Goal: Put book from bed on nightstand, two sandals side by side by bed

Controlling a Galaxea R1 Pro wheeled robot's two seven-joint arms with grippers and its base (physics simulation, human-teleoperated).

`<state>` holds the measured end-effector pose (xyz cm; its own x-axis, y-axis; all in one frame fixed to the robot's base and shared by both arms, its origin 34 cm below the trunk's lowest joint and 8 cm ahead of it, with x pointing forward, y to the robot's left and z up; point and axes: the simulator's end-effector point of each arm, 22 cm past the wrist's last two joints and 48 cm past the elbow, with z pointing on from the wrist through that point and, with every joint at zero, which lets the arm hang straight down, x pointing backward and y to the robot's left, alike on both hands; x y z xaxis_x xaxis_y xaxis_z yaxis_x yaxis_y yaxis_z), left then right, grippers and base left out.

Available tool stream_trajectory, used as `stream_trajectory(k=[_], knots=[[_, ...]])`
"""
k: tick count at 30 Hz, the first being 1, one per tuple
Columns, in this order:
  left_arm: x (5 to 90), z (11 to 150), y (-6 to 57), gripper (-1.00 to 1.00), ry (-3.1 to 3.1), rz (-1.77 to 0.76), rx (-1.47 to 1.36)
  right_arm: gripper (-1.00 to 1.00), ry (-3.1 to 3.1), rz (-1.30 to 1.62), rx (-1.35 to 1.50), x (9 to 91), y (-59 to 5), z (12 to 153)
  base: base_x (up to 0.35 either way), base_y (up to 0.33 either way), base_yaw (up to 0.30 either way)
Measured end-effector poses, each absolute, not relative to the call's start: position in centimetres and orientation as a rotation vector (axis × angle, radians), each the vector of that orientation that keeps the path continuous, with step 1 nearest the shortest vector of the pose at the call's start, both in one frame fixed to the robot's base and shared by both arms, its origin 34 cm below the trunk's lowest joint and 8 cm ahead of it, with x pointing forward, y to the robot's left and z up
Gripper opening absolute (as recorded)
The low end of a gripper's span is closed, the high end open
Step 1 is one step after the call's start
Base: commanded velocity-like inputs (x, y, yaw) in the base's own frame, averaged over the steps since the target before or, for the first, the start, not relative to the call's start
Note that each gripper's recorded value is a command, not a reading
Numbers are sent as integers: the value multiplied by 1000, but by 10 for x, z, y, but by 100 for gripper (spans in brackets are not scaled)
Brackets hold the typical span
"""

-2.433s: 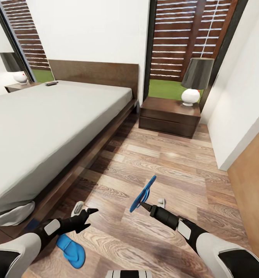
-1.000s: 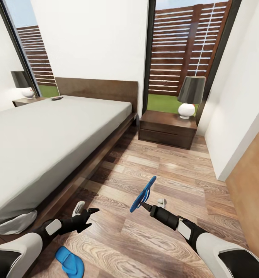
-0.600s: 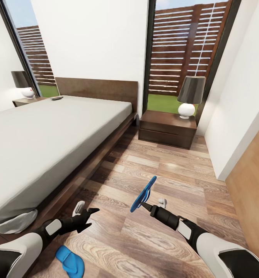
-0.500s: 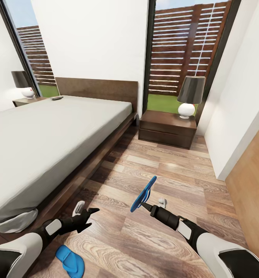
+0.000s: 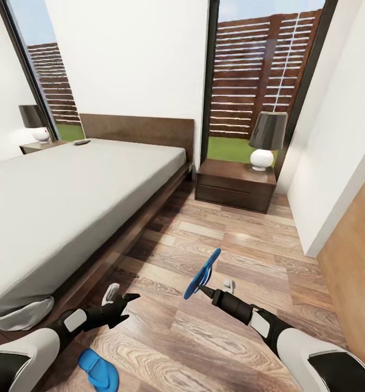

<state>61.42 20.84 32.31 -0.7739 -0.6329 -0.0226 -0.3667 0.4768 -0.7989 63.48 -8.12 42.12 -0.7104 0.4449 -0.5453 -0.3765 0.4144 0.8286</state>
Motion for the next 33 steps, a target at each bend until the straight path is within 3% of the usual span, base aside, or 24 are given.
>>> stream_trajectory(k=[13, 33], knots=[[620, 341, 208, 100, 2386, -1196, -819, -100, 1890, 1373, 36, 637, -81, 440, 0, 0, 22], [620, 342, 208, 100, 2385, -1198, -819, -100, 1890, 1374, 33, 637, -80, 440, 0, 0, 198]])
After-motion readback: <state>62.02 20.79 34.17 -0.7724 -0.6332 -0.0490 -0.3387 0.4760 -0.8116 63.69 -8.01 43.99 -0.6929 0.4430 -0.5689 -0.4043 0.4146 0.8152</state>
